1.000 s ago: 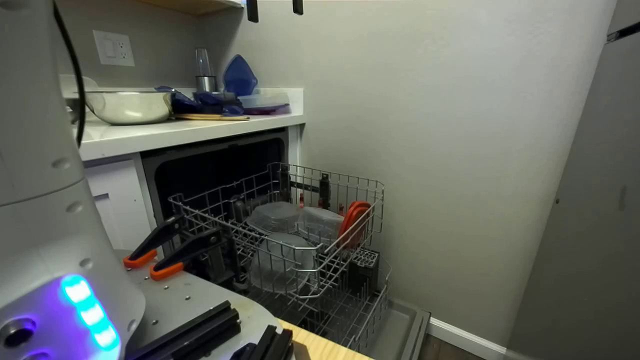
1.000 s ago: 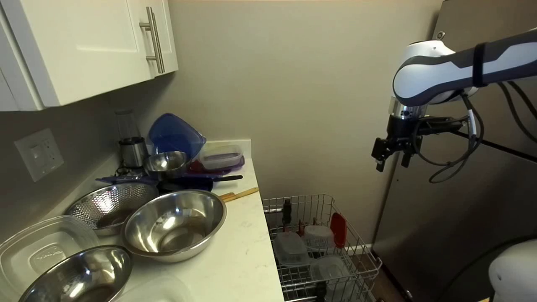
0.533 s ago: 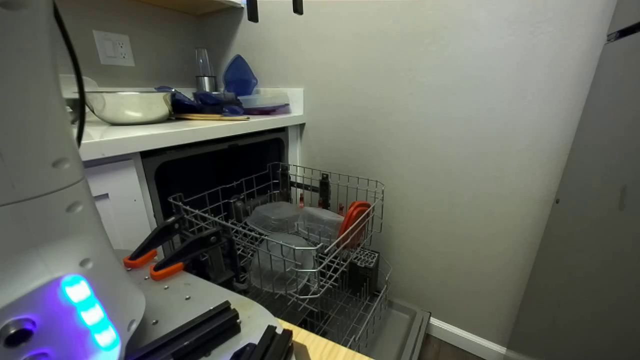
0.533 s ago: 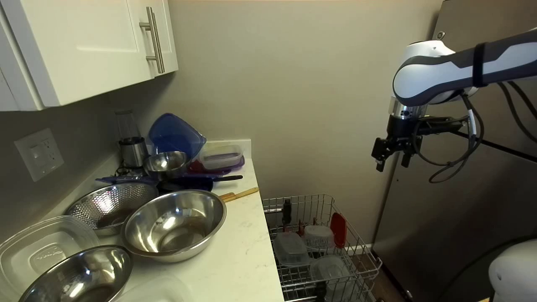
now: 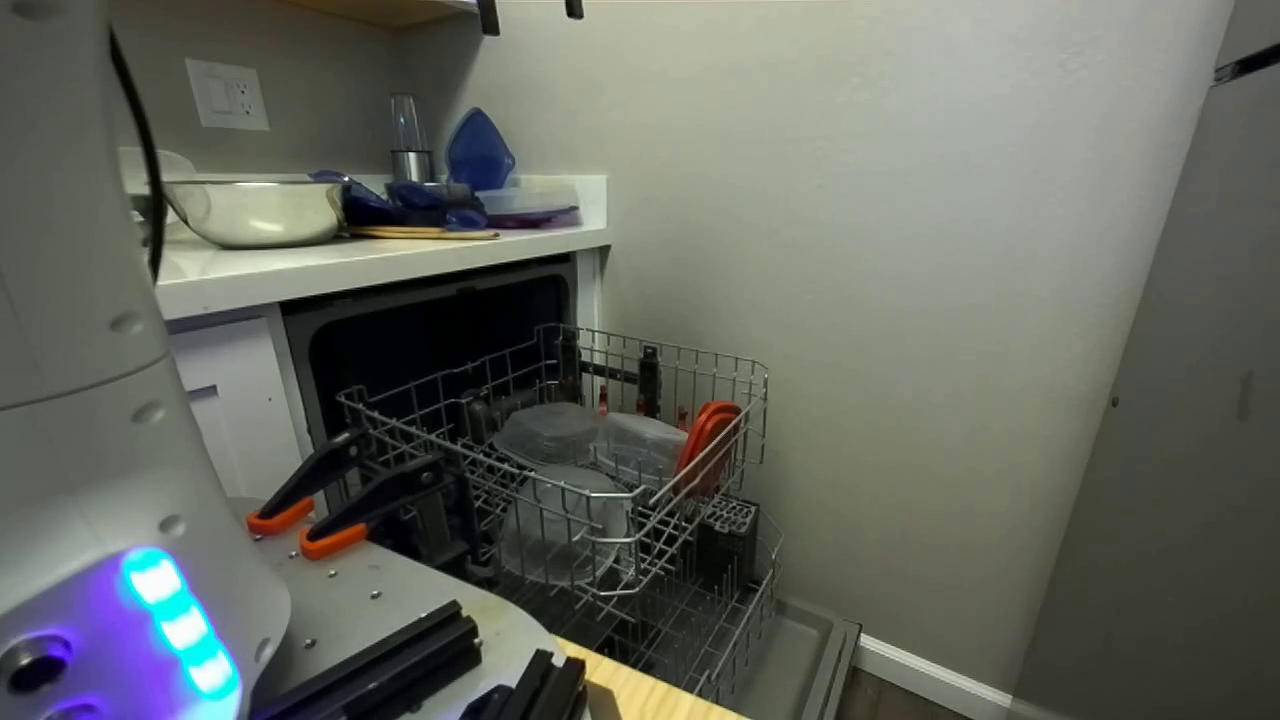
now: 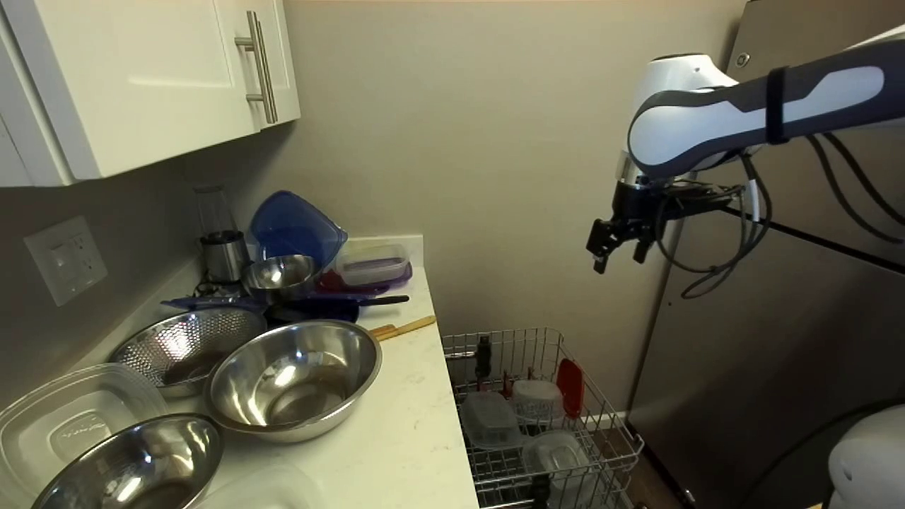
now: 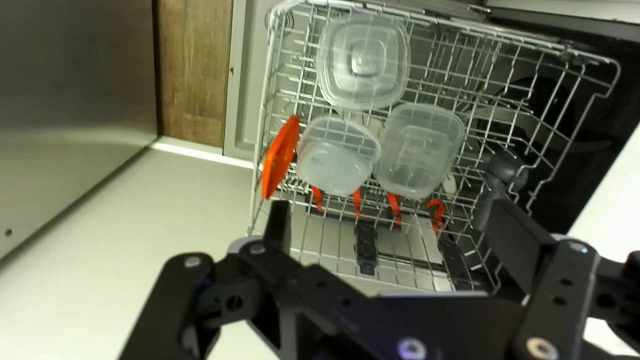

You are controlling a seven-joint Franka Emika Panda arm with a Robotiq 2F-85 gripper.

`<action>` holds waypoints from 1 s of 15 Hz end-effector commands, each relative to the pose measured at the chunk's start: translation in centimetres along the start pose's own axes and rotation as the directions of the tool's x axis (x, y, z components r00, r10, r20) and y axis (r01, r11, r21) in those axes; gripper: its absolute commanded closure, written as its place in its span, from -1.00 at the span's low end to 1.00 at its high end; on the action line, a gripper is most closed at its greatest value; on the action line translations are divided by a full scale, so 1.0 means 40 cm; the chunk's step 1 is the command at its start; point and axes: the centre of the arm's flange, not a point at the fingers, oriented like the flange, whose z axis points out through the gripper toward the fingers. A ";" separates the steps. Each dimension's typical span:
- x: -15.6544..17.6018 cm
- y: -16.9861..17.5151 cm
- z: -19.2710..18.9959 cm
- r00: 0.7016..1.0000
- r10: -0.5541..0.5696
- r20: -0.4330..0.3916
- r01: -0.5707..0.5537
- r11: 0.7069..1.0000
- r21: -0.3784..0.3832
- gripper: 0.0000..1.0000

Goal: Put the wooden spatula in the dishwasher

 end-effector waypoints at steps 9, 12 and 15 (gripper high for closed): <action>0.297 -0.361 0.050 0.941 -0.338 -0.029 0.339 0.941 0.020 -1.00; 0.342 -0.397 0.089 0.879 -0.477 -0.002 0.476 0.879 -0.036 -1.00; 0.354 -0.416 0.129 0.811 -0.583 0.050 0.585 0.805 -0.100 -1.00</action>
